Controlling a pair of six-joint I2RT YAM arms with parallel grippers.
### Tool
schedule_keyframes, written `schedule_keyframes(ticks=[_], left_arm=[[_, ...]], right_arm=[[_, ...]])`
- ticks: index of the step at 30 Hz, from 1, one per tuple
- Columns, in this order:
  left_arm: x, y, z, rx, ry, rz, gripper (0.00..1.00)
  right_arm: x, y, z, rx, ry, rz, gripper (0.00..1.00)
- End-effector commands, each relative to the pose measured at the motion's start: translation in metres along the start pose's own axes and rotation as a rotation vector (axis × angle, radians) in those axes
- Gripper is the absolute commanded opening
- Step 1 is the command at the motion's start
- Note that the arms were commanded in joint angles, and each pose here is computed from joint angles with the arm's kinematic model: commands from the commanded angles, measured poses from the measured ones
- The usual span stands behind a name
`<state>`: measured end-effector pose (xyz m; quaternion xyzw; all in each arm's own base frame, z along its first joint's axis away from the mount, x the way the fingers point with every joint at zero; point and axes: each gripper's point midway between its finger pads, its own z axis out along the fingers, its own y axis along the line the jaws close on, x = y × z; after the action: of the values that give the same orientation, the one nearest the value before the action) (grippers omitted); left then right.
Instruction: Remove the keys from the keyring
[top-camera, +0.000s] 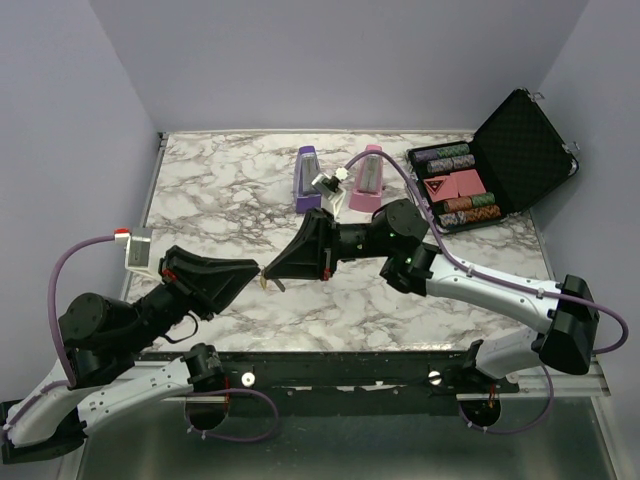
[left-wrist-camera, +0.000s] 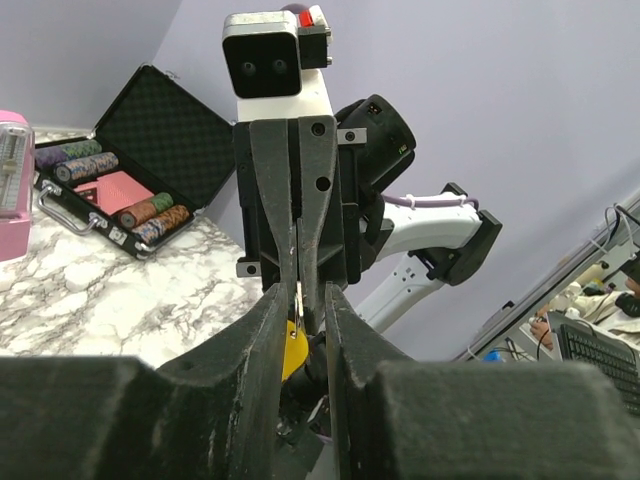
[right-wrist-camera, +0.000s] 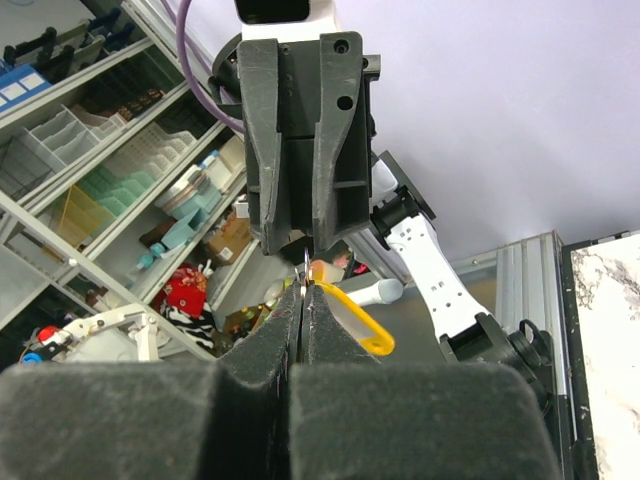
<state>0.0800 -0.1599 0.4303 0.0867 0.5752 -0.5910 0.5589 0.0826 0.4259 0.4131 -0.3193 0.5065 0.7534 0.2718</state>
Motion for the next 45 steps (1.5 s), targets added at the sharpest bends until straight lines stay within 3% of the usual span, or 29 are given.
schedule_keyframes(ticks=[1, 14, 17, 27, 34, 45], left_arm=[[0.009, 0.000, 0.001, 0.010, 0.036, 0.000, 0.28], [0.010, 0.001, 0.002, 0.002, 0.045, 0.008, 0.09], [0.010, 0.001, 0.004, -0.001, 0.046, 0.008, 0.00], [0.013, -0.004, 0.003, -0.010, 0.134, 0.065, 0.00], [0.039, -0.012, 0.004, 0.026, 0.350, 0.134, 0.00], [0.058, -0.017, 0.002, 0.065, 0.514, 0.191, 0.00]], right_arm=[[-0.012, 0.003, 0.006, -0.015, -0.028, -0.036, 0.01], [-0.009, 0.001, 0.007, -0.018, -0.017, -0.035, 0.01], [-0.009, 0.000, 0.007, -0.017, -0.016, -0.033, 0.01], [-0.002, -0.005, 0.005, 0.013, 0.026, -0.031, 0.01], [0.004, -0.011, 0.006, 0.040, 0.082, -0.032, 0.01], [0.011, -0.016, 0.004, 0.082, 0.146, -0.038, 0.01]])
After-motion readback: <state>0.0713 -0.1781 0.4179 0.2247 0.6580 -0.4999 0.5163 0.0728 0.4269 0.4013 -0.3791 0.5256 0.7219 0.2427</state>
